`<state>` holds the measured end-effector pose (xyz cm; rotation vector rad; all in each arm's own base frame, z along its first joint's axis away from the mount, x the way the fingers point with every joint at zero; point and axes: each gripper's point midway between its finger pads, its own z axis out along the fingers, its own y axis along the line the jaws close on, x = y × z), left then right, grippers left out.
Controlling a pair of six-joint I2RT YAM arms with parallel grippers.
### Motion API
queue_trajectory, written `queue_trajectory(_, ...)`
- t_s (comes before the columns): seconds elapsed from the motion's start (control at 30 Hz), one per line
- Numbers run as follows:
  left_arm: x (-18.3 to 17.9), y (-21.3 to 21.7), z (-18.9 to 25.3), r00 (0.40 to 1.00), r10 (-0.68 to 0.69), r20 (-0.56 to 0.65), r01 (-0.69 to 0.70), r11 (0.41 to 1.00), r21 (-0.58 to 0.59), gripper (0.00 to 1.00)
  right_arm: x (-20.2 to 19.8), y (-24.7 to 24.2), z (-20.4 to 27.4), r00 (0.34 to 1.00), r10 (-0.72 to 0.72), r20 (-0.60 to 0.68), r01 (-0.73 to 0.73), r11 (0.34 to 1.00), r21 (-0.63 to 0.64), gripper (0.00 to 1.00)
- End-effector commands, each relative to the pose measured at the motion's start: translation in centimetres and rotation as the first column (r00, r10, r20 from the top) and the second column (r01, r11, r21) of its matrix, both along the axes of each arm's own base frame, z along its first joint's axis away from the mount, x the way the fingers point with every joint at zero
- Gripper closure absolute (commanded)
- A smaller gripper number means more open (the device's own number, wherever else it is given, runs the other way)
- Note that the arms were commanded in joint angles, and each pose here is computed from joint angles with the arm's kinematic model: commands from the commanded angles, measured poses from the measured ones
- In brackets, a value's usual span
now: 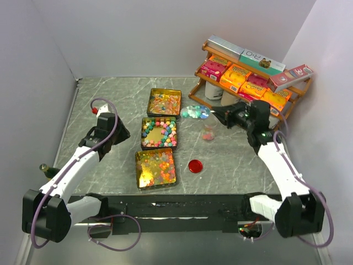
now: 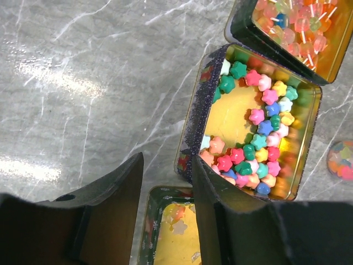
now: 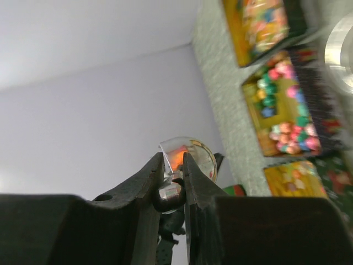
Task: Pack the candies
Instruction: Place the fake candies in the packing bottle.
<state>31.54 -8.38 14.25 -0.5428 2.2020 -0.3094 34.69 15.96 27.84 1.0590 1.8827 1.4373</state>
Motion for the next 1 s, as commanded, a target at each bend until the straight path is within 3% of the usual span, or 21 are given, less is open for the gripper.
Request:
queue_trajectory(0.0,0.7,-0.5,1.1,0.999,-0.017,0.046,0.018,0.999,-0.026,0.54,-1.7,-3.3,-1.4,0.993,-0.103,-0.057,0.101,0.994,-0.037,1.00)
queue_trajectory(0.23,0.7,-0.7,1.0,0.999,-0.031,0.043,0.033,0.999,-0.029,0.55,-2.6,-7.6,-3.0,0.967,-0.242,-0.079,0.238,0.969,-0.059,1.00)
queue_trajectory(0.53,0.6,-0.9,1.0,0.998,-0.047,0.041,0.048,0.998,-0.031,0.55,-2.6,-12.3,-4.0,0.914,-0.401,-0.056,0.381,0.900,-0.212,1.00)
queue_trajectory(0.67,0.6,-1.0,1.0,0.998,-0.049,0.038,0.051,0.998,-0.032,0.55,-2.2,-13.8,-3.8,0.901,-0.433,-0.036,0.402,0.863,-0.307,1.00)
queue_trajectory(0.97,0.6,-1.1,0.8,0.998,-0.049,0.032,0.050,0.998,-0.038,0.55,-0.8,-15.2,-3.7,0.890,-0.457,0.010,0.427,0.824,-0.372,1.00)
